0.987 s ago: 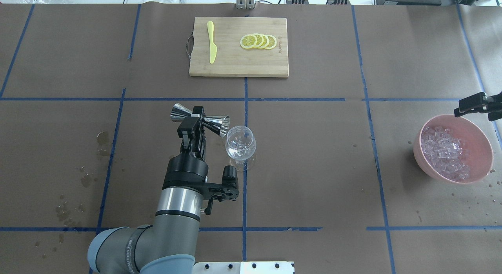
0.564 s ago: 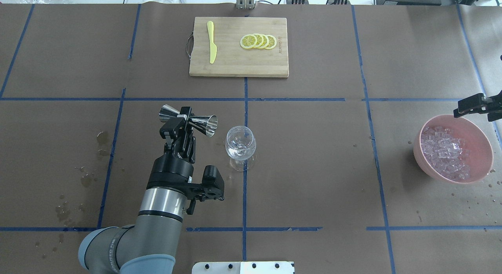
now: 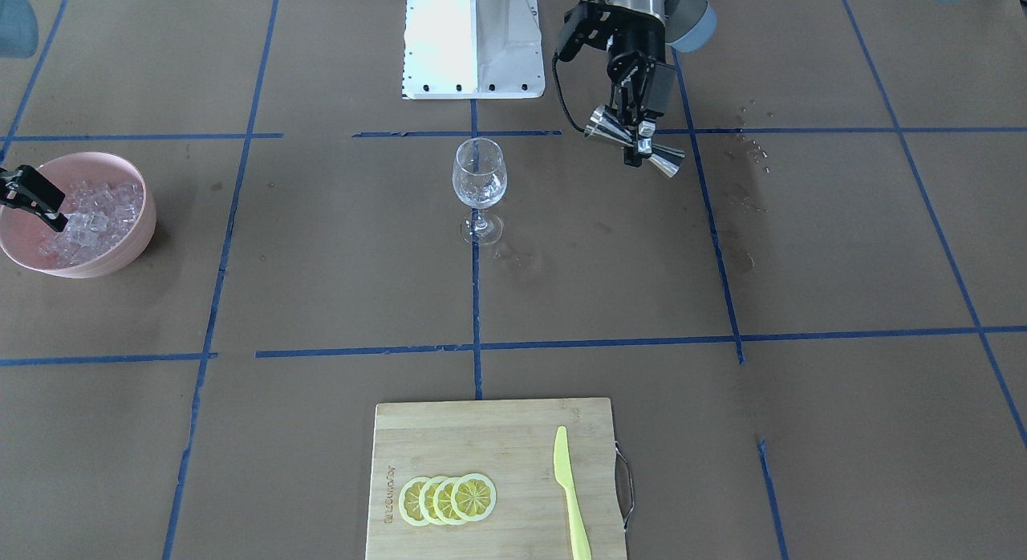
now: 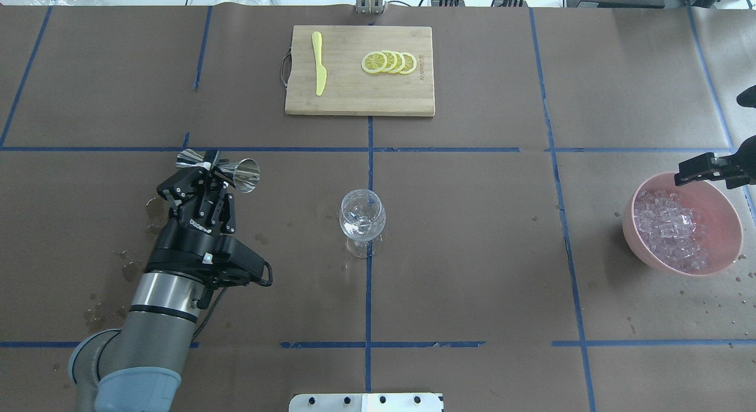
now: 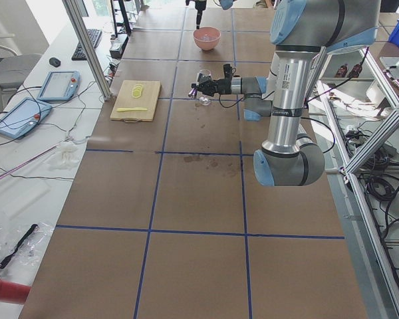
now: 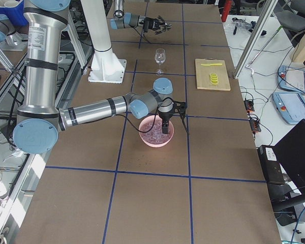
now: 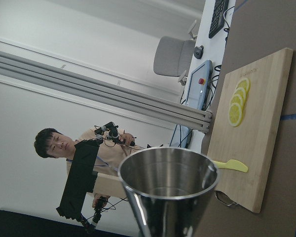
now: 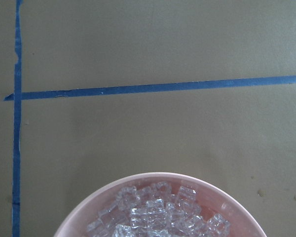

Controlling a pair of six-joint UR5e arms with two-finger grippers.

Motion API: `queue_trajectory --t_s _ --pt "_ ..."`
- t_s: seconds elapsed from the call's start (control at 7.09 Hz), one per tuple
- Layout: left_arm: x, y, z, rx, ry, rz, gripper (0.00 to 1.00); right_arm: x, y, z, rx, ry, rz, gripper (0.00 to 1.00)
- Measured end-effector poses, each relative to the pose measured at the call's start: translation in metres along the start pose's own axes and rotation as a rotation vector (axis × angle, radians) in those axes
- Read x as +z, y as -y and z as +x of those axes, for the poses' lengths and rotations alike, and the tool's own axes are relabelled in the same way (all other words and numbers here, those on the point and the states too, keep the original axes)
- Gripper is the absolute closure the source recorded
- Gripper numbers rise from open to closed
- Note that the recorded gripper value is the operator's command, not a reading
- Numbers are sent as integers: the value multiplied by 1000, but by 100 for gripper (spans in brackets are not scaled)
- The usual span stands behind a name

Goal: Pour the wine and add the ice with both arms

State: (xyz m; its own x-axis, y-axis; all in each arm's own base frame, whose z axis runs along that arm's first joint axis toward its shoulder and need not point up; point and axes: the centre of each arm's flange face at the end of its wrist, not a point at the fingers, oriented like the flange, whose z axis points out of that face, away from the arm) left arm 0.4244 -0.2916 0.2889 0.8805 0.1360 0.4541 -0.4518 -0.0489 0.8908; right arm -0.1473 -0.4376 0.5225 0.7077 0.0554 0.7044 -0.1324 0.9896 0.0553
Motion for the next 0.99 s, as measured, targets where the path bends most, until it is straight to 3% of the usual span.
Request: queue_trajectory --t_s 0.28,0.71,0.99 --pt "2 -43 -12 -33 23 0 100 21 -14 2 -52 33 8 2" --pt "5 -72 -19 -31 35 -7 100 38 -24 -3 -86 44 -17 7" --pt "3 -95 -23 -36 40 -8 100 43 -28 -6 -91 43 -31 18"
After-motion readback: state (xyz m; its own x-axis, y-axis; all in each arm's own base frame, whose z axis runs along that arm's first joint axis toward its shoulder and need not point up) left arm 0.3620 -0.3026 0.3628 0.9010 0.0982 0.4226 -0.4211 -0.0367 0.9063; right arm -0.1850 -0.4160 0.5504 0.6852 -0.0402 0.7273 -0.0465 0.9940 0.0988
